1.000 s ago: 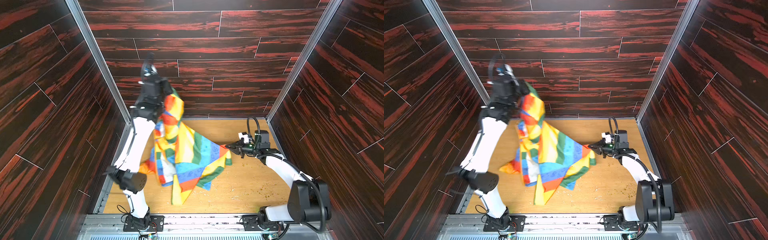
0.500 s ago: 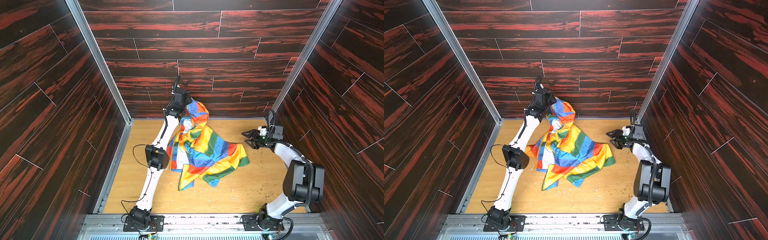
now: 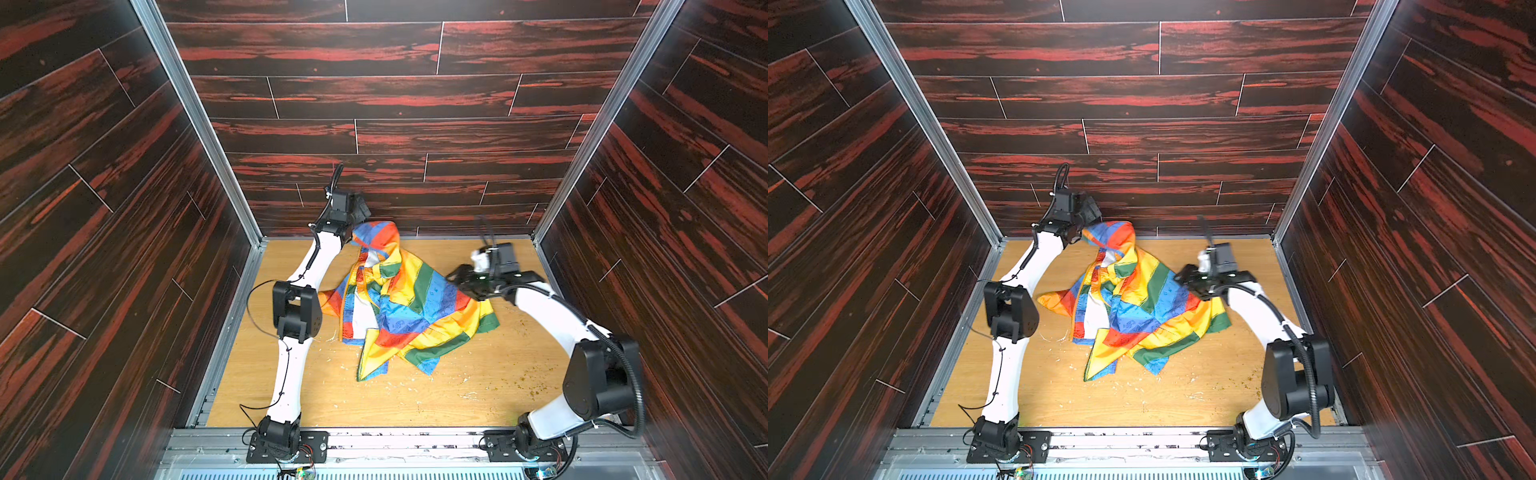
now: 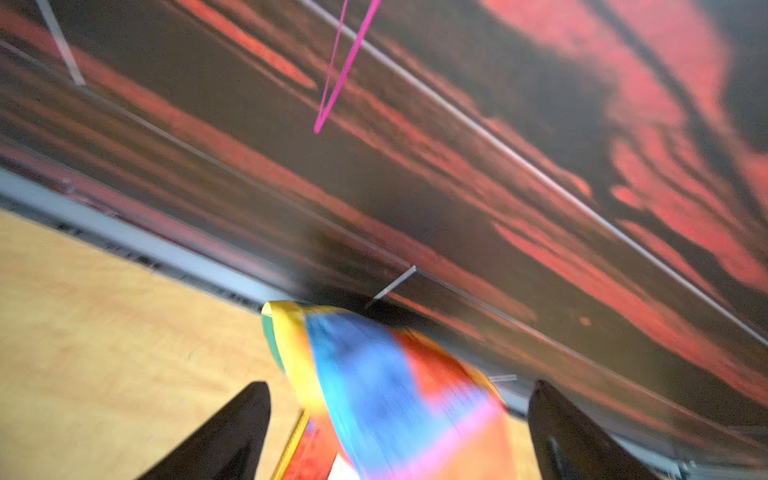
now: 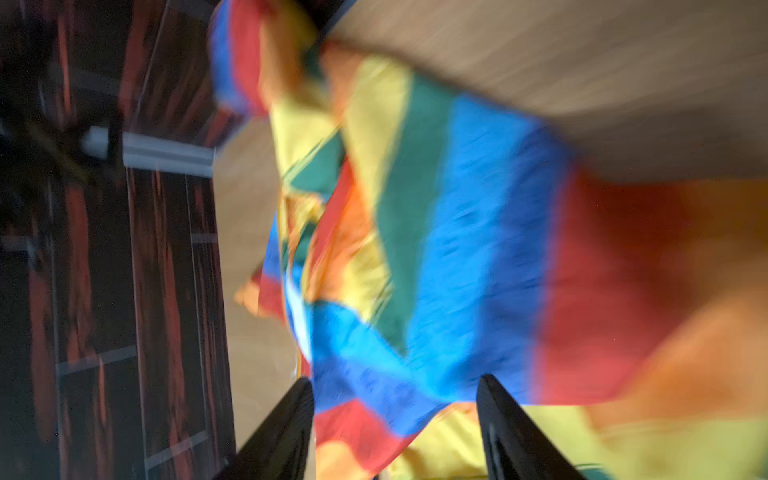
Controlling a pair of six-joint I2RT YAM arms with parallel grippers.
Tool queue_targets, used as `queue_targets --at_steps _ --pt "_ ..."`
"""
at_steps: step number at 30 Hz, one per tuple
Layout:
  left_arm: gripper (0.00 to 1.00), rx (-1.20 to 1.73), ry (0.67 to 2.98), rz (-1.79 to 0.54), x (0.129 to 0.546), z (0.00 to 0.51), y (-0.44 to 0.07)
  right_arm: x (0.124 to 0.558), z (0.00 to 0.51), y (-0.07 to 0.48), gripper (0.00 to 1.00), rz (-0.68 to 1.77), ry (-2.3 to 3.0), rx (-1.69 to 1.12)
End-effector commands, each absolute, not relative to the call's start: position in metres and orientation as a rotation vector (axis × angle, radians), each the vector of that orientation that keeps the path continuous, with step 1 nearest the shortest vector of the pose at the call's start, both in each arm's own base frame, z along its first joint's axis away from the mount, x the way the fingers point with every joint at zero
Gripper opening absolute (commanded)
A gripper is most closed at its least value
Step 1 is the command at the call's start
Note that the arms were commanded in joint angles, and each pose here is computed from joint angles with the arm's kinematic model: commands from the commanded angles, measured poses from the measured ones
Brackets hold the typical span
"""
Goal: Zip up the jacket
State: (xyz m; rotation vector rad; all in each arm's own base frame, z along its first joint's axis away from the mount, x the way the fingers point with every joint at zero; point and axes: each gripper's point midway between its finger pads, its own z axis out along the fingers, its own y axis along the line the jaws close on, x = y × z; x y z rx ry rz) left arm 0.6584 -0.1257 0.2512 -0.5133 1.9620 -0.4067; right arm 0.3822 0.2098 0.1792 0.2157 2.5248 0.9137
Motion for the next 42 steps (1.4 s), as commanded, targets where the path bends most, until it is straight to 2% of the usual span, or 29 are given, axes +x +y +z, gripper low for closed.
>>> queue_targets --at_steps 1,5,10,16,20,22,24,27,32,36,42 --pt "1.0 -0.523 1.804 -0.411 0.626 0.345 -0.093 0.36 0.166 0.254 0.66 0.813 2.617 0.057" --pt "1.0 -0.589 1.778 -0.357 0.594 0.357 -0.055 0.33 0.15 0.321 0.67 0.852 2.678 -0.108" --pt "0.99 -0.677 1.784 -0.281 0.529 0.345 -0.013 0.294 0.106 0.375 0.65 0.787 2.781 -0.245" --pt "0.96 -0.731 1.873 -0.324 0.456 0.287 -0.007 0.278 0.055 0.387 0.66 0.56 2.868 -0.302" --pt "0.95 -0.763 1.93 -0.379 0.415 0.251 -0.012 0.279 0.033 0.388 0.65 0.501 2.895 -0.296" --pt "0.94 -0.784 1.937 -0.398 0.396 0.239 -0.012 0.281 0.027 0.39 0.54 0.494 2.893 -0.298" --pt "0.94 -0.792 1.94 -0.417 0.381 0.231 -0.013 0.283 0.027 0.391 0.32 0.491 2.882 -0.295" --pt "0.93 -0.773 1.974 -0.42 0.367 0.223 -0.015 0.287 0.051 0.391 0.01 0.532 2.826 -0.285" --pt "0.93 -0.713 2.048 -0.494 0.365 0.219 -0.032 0.299 0.134 0.371 0.0 0.666 2.665 -0.255" --pt "0.93 -0.676 2.089 -0.575 0.371 0.218 -0.049 0.322 0.187 0.319 0.0 0.754 2.575 -0.157" --pt "0.93 -0.542 2.137 -0.641 0.377 0.224 -0.089 0.368 0.203 0.222 0.0 0.81 2.564 0.021"
